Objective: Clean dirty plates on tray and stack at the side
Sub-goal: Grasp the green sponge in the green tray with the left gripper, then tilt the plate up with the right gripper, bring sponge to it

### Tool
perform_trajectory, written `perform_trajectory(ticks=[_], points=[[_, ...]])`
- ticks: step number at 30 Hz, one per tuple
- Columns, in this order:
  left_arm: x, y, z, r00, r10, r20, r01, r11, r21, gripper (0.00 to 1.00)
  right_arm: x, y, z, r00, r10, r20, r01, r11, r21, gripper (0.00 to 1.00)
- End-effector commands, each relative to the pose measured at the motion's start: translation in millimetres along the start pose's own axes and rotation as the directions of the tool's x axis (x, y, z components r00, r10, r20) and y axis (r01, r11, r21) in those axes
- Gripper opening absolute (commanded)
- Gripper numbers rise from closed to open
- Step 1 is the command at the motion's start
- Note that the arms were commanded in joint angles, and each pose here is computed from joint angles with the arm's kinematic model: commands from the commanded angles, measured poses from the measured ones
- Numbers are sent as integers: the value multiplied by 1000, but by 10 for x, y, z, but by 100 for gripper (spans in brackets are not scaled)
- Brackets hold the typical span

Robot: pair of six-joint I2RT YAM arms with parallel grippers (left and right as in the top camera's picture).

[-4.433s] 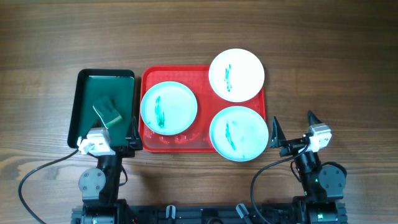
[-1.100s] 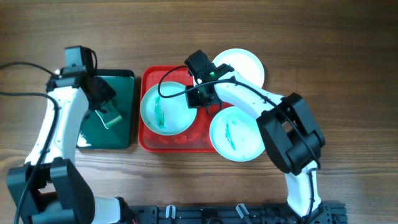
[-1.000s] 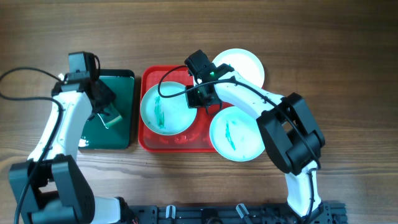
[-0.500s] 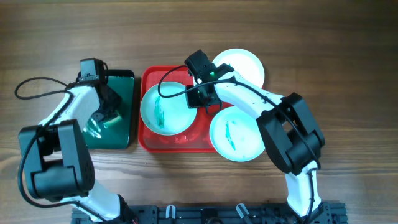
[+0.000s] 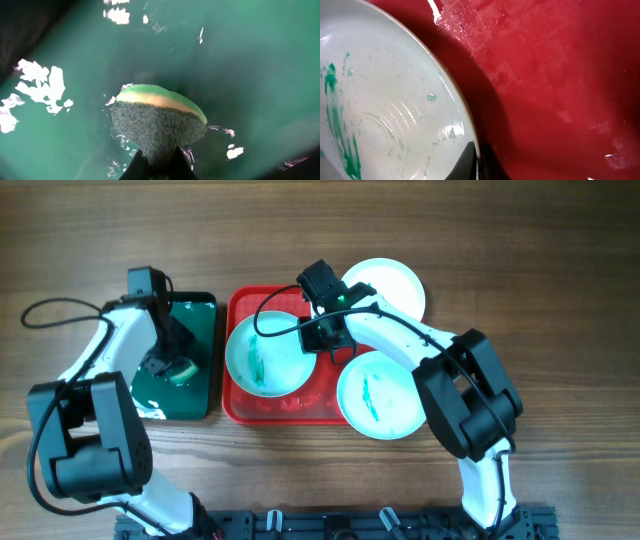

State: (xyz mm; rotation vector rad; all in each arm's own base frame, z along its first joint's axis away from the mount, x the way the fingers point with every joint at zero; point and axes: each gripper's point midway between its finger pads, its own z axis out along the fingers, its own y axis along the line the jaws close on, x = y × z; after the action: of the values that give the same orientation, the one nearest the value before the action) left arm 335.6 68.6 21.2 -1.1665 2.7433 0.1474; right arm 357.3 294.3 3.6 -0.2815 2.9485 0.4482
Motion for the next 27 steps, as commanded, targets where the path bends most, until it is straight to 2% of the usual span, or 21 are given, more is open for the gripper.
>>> perform_trajectory(ticks=[1,3,5,9,18,21,27], points=[[-215,-148,-434,995,81,57,-85,994,74,4,101,-61,186,999,14,-41,-13,1000,15,4],[-212,-232,-602,989,132,60,-139,982,127,4,105,-9,185,999,-15,-47,14,1000,-18,5],[-138,-428,-809,970,233,74,-244,938,246,4,103,27,181,998,-33,-51,30,999,-44,4],[124,-730,-962,939,340,57,-335,858,389,4,105,44,163,997,-34,-66,28,996,-87,4],[675,-1176,-766,860,509,17,-474,787,394,4,84,-4,78,993,-47,-105,24,977,-211,4],[681,-1191,-568,849,528,14,-503,800,327,4,116,46,54,990,-87,-113,52,956,-288,4],[703,-1263,-256,843,538,-18,-506,805,310,4,155,185,-9,980,-175,-95,120,902,-416,4]])
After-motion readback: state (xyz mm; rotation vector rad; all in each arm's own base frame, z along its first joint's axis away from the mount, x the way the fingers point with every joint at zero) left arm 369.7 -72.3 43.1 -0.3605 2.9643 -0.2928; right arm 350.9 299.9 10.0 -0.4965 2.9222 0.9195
